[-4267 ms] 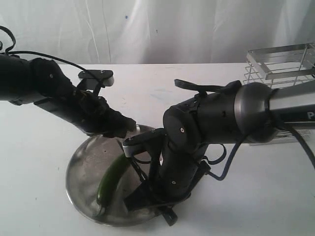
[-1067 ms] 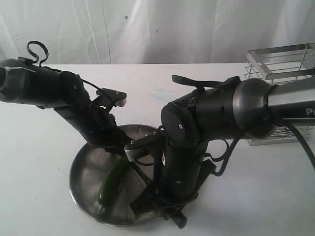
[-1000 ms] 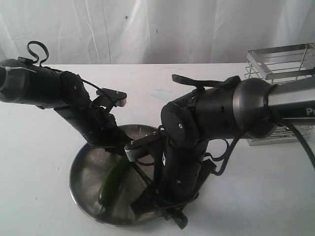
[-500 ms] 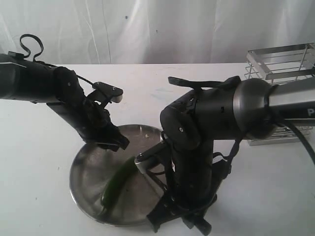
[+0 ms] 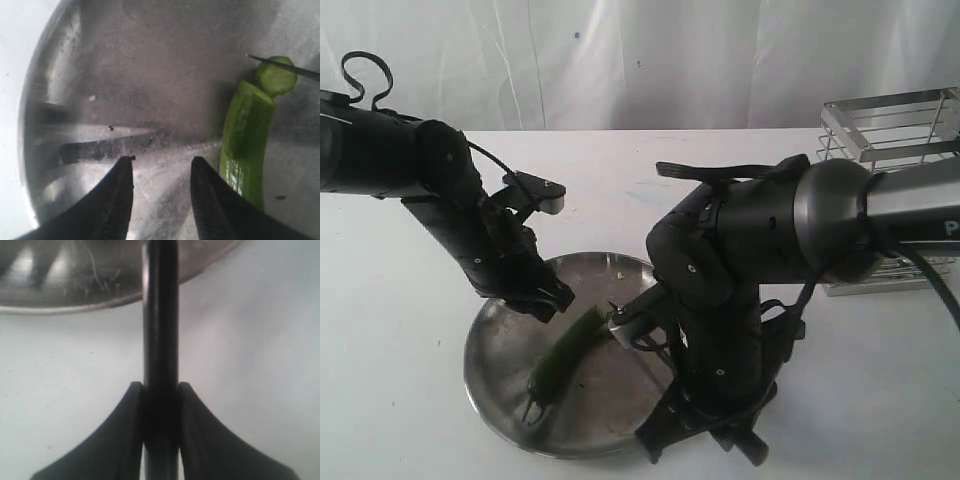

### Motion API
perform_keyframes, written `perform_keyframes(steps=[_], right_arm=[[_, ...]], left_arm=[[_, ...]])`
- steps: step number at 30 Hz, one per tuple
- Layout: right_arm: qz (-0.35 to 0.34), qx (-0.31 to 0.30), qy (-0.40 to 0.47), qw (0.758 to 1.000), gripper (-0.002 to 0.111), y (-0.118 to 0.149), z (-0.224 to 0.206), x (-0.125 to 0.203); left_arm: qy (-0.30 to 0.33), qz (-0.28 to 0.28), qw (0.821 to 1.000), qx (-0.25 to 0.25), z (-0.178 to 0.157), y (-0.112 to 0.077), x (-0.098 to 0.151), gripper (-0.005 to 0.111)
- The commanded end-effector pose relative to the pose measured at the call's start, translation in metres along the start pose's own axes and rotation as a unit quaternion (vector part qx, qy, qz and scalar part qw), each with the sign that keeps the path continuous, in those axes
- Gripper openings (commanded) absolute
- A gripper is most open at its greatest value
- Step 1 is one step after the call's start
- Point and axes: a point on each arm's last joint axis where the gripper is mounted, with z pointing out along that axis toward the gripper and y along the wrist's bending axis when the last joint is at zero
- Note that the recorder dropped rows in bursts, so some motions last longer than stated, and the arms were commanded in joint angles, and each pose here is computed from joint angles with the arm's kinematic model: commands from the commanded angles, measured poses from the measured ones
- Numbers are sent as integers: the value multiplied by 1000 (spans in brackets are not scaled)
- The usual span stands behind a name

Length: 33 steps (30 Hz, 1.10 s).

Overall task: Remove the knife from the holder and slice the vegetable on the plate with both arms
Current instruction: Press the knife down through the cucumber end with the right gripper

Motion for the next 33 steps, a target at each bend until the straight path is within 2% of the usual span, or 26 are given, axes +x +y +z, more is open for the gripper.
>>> perform_keyframes(steps=[1, 5, 13, 19, 21, 33], right_arm=[[5, -31, -4, 999, 0, 6, -4, 1], [7, -54, -7, 998, 0, 10, -4, 1], [2, -56, -12, 998, 0, 10, -4, 0], [-10, -57, -4, 998, 0, 10, -4, 1], [-10, -62, 9, 998, 0, 11, -4, 3], [-14, -66, -8, 998, 0, 12, -5, 0]], left_arm=[[-3, -17, 1000, 20, -4, -5, 1, 43], [-6, -17, 999, 27, -4, -6, 0, 43], [15, -4, 999, 44, -5, -9, 4, 43], [31, 7, 995, 96, -7, -19, 8, 58], [36, 9, 994, 100, -7, -20, 8, 60], [44, -31, 995, 84, 24, -15, 32, 59]])
